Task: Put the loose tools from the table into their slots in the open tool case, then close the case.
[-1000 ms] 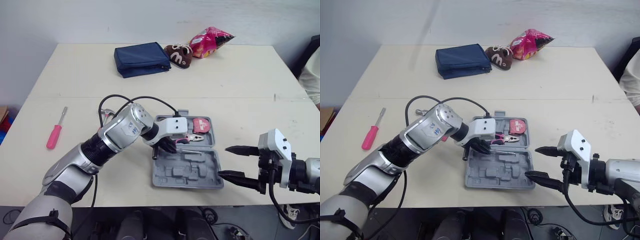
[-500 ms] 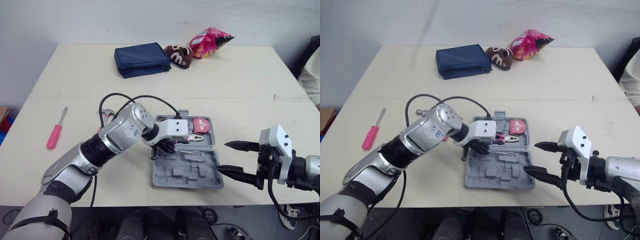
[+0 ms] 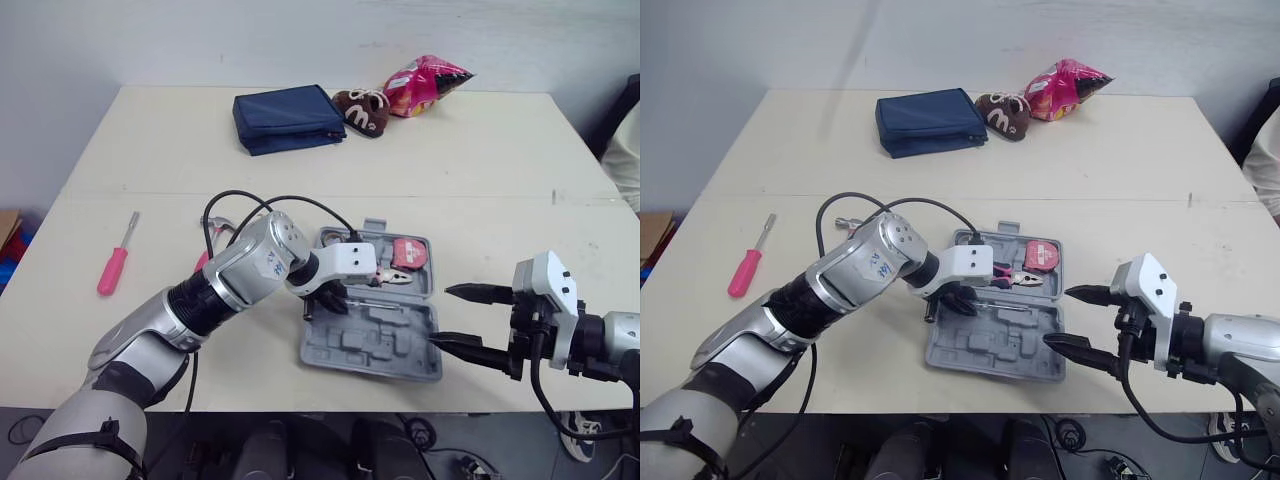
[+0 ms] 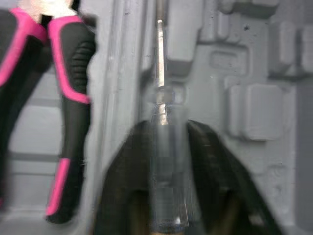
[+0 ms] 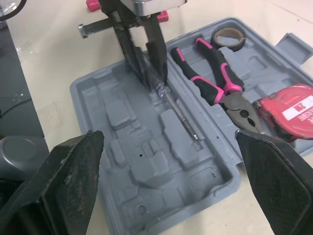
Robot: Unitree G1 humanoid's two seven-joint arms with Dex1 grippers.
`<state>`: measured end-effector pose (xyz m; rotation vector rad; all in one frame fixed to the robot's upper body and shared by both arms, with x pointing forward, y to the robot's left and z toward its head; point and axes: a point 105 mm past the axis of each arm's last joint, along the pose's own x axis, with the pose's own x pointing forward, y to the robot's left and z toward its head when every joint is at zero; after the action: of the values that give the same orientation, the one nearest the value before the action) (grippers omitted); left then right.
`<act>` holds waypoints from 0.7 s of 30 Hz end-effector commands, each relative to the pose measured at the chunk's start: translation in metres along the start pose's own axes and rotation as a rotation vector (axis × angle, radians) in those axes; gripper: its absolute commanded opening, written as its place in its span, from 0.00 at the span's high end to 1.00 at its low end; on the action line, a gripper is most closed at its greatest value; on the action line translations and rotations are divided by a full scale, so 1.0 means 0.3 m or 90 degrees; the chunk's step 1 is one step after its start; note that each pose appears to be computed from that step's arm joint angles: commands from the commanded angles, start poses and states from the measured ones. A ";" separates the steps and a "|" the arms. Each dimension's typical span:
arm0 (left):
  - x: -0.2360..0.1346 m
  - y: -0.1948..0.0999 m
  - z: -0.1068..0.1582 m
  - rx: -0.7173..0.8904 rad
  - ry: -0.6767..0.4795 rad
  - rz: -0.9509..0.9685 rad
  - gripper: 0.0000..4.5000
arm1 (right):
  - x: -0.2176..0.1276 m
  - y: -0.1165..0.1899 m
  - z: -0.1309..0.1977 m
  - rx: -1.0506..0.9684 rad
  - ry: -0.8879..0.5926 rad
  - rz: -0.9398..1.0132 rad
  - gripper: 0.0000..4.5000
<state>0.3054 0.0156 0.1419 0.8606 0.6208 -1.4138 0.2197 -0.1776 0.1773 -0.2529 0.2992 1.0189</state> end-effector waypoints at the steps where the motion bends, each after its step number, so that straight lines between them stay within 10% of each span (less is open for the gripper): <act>1: -0.073 0.007 0.077 0.089 -0.050 0.020 0.32 | -0.003 0.011 0.017 -0.012 -0.015 0.005 0.00; 7: -0.075 0.056 0.054 0.129 -0.206 0.049 0.25 | 0.006 0.017 0.018 -0.014 -0.020 0.009 0.00; 11: -0.094 0.060 0.021 0.073 -0.393 0.010 0.48 | 0.018 0.014 0.021 -0.008 -0.033 0.013 0.00; 16: -0.069 0.058 -0.045 0.013 -0.417 -0.023 1.00 | 0.036 0.011 0.024 -0.006 -0.040 0.018 0.00; 21: -0.049 0.046 -0.071 0.028 -0.366 -0.032 1.00 | 0.037 0.001 0.022 -0.002 -0.041 0.016 0.00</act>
<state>0.3213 0.0419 0.1412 0.3957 0.1859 -1.6233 0.2258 -0.1674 0.1732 -0.2107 0.2815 1.0458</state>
